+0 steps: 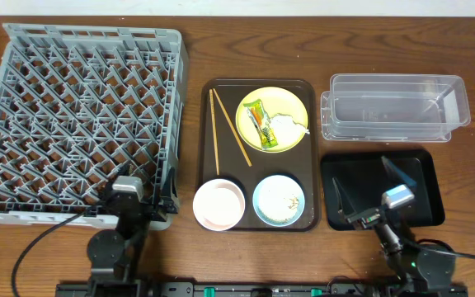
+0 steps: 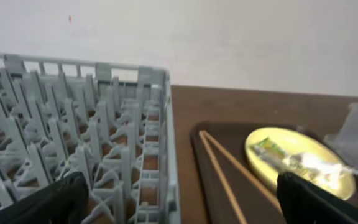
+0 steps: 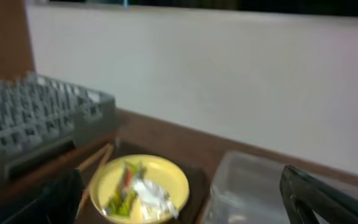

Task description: Sort waste into correct bins and load items into the dishwasher

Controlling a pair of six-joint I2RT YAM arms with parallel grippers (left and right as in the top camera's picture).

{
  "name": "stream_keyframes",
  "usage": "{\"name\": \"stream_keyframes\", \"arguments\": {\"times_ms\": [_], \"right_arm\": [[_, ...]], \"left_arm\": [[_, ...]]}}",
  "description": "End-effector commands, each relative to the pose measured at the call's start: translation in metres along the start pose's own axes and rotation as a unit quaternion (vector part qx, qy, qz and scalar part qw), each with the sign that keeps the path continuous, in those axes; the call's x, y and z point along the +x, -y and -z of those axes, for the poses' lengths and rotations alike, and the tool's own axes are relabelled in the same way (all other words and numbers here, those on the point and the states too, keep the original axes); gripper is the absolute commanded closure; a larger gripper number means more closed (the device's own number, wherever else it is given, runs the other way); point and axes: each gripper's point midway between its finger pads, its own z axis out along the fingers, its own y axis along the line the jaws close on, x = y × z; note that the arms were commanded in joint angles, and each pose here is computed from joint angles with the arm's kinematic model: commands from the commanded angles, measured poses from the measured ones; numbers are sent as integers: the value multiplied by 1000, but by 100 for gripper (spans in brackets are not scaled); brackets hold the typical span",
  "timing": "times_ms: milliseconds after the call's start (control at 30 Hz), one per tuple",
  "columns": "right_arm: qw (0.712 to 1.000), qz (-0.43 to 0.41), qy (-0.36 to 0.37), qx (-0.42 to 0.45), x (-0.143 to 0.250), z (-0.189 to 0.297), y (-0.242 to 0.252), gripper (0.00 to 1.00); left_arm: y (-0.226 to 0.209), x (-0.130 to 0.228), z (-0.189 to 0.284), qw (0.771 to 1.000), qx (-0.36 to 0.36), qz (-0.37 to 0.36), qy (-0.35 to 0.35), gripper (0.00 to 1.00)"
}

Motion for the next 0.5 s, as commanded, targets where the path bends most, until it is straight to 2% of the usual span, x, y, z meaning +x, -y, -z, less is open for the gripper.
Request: {"name": "stream_keyframes", "arguments": {"times_ms": [0, 167, 367, 467], "right_arm": [[999, -12, 1, -31, -33, -3, -8, 1], [996, -25, -69, -52, -53, -27, -5, 1], [975, -83, -187, -85, -66, -72, 2, 1], [959, -107, -244, -94, -67, -93, 5, 1]], "left_arm": [[8, -36, 6, 1000, 9, 6, -8, 3], [14, -43, -2, 993, 11, 47, -112, 2], [35, -89, -21, 984, 58, 61, -155, 3], [37, -102, -27, 978, 58, 69, -186, 3]]}}
